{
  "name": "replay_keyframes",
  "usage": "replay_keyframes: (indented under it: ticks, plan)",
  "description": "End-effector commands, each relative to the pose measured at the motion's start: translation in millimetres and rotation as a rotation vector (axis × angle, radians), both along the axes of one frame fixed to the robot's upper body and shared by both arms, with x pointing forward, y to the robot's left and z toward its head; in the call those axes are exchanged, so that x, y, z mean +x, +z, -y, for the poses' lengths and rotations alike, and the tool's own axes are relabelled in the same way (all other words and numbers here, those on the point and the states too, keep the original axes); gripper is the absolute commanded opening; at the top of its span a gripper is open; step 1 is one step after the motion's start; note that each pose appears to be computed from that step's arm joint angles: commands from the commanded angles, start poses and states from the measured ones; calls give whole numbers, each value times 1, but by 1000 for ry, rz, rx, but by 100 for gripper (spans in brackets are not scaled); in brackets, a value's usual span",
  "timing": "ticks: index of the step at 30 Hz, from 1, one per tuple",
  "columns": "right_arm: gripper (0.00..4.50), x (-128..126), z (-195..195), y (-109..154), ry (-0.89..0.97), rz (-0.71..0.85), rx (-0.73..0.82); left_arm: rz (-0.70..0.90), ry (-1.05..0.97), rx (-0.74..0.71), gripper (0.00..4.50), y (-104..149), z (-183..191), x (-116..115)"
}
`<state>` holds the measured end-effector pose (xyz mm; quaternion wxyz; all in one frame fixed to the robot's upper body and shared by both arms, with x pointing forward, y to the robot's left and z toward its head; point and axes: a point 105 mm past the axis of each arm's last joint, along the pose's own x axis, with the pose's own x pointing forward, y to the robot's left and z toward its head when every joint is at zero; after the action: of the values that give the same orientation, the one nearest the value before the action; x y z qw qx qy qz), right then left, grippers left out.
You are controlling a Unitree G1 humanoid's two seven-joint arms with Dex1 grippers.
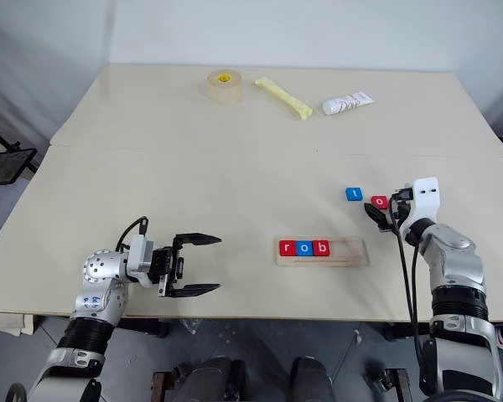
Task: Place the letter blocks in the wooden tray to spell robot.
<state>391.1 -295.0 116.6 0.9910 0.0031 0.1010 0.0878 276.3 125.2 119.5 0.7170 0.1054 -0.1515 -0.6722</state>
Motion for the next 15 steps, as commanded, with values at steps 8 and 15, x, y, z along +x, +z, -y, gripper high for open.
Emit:
replay_keyframes:
  ticks: [8,15]
  plan:
    - [145,-3,-5,-11,-24,-16,11,29,-13,-7,450,5,4,2]
    - [145,-36,-9,23,-95,131,-50,28,-28,-2,450,6,3,1]
